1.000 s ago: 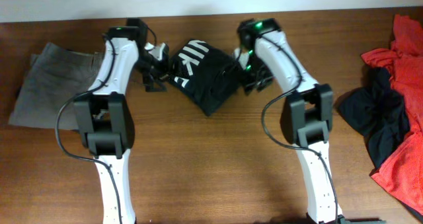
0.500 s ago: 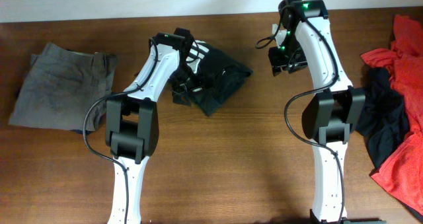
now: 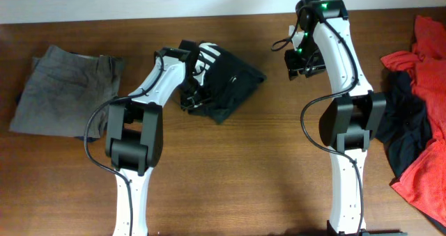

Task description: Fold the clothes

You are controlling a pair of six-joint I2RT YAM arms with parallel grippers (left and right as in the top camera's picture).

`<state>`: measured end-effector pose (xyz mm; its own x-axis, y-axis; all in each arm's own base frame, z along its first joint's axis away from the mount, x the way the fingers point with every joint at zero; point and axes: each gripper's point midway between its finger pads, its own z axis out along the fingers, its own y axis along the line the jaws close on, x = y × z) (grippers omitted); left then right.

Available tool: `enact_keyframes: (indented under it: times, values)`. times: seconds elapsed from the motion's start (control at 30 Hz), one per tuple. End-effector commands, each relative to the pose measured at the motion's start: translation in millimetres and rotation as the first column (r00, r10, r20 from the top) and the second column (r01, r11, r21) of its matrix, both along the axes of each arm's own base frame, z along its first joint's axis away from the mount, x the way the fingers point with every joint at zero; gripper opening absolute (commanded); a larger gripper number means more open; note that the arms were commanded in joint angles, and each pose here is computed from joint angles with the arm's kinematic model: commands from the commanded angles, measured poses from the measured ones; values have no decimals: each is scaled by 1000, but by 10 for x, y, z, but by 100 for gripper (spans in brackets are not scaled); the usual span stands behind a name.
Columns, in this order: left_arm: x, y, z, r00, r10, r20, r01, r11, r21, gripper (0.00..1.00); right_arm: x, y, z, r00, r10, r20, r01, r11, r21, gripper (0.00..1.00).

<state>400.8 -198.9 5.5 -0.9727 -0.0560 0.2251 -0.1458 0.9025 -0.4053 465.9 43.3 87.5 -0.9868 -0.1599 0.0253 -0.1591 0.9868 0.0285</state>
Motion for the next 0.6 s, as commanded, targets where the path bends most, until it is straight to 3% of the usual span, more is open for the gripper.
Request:
enact_keyframes:
  times: [0.0,0.3,0.37,0.47,0.57]
  values:
    - [-64,331,-265,999,-22,-27,25,995,92,33,13,0,149,999,-6,34,6,1000,-2,52]
    - [170,1192,-287,996,94,1,-94,989,115,31,3,-1,150,1000,-5,30,5,1000,-2,52]
    - [185,1303,-255,990,142,-13,-141,988,70,42,4,-1,150,1000,-5,30,5,1000,-2,52]
    - [144,1211,-161,983,174,-60,-176,984,-34,78,5,-1,150,1000,-5,31,5,1000,-2,52]
    - [72,1128,-87,982,163,-97,-173,980,-95,84,5,-1,150,1000,-5,31,5,1000,-2,52]
